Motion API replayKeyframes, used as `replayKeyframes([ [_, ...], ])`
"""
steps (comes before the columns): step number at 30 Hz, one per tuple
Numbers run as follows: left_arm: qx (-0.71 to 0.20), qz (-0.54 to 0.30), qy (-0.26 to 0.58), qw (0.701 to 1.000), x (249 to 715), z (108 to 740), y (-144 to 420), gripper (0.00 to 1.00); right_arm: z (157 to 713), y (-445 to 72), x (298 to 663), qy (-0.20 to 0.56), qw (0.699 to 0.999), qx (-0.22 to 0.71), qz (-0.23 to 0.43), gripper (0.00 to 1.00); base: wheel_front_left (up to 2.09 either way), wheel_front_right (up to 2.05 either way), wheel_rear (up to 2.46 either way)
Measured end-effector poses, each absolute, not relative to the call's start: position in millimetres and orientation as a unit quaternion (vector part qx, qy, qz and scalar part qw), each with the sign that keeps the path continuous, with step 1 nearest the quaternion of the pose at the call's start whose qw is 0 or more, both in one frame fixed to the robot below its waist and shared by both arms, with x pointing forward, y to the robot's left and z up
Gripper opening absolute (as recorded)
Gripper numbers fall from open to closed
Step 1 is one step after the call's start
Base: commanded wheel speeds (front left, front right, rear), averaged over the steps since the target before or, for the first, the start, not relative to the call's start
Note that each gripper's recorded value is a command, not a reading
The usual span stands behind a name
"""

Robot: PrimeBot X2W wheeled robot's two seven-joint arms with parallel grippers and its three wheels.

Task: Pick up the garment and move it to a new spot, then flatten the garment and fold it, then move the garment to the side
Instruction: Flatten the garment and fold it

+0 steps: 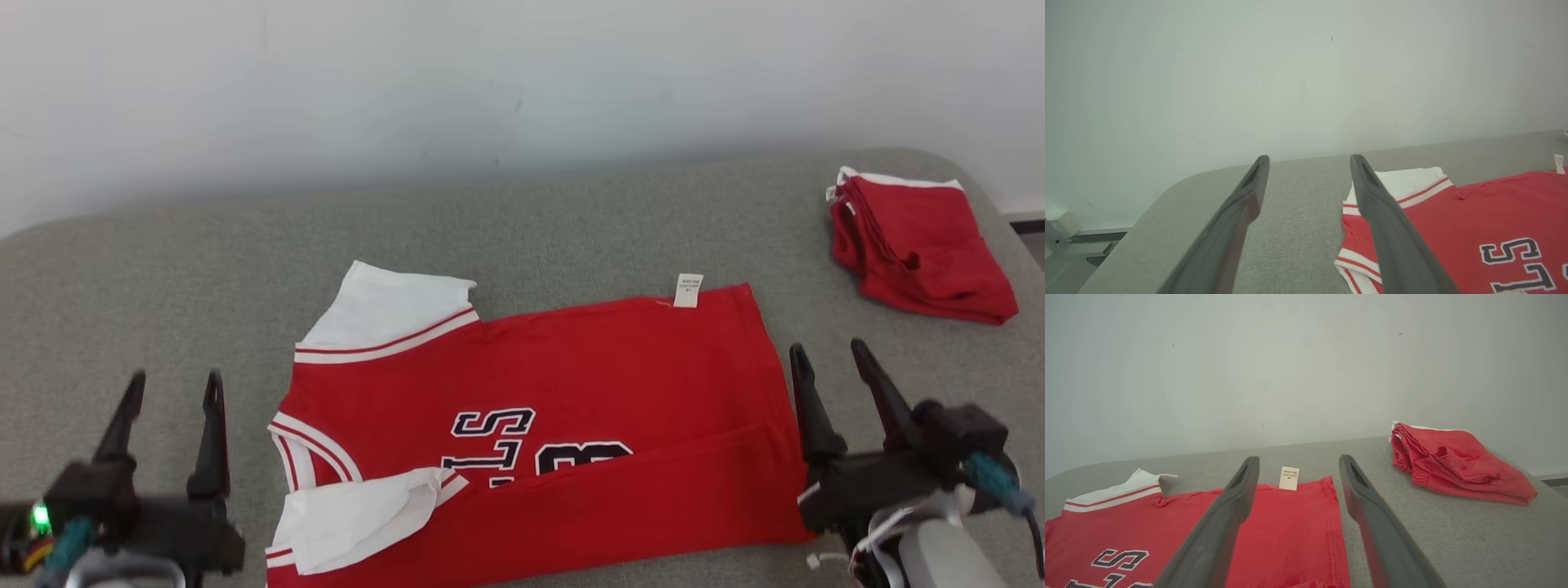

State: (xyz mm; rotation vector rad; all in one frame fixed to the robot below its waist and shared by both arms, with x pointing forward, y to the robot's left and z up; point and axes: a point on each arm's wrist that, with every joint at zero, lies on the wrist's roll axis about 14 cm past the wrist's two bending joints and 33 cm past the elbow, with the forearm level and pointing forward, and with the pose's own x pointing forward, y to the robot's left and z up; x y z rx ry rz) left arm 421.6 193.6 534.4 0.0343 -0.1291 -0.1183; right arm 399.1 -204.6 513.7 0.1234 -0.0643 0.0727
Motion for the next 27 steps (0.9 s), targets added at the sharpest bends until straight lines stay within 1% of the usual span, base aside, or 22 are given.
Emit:
replayKeyframes([
  [6,0.033,-0.094,-0.068,0.993,472.7,554.4,180.4,1.00,510.3,-214.5,434.2,-0.002,0.999,0.040,0.034,1.00,0.00,0.00,0.00],
  [14,0.045,-0.144,-0.025,0.988,542.8,550.9,155.6,1.00,494.3,-219.1,487.9,0.055,0.998,0.018,0.037,1.00,0.00,0.00,0.00],
  [17,0.054,-0.163,0.002,0.985,566.5,538.6,147.2,1.00,478.8,-223.9,504.7,0.089,0.995,0.011,0.034,1.00,0.00,0.00,0.00],
  [21,0.055,-0.189,0.055,0.979,588.2,506.1,133.0,1.00,456.3,-224.9,520.6,0.126,0.991,0.003,0.036,1.00,0.00,0.00,0.00],
  [27,0.060,-0.209,0.141,0.966,608.0,452.6,124.2,1.00,425.2,-226.3,531.5,0.174,0.984,-0.002,0.036,1.00,0.00,0.00,0.00],
])
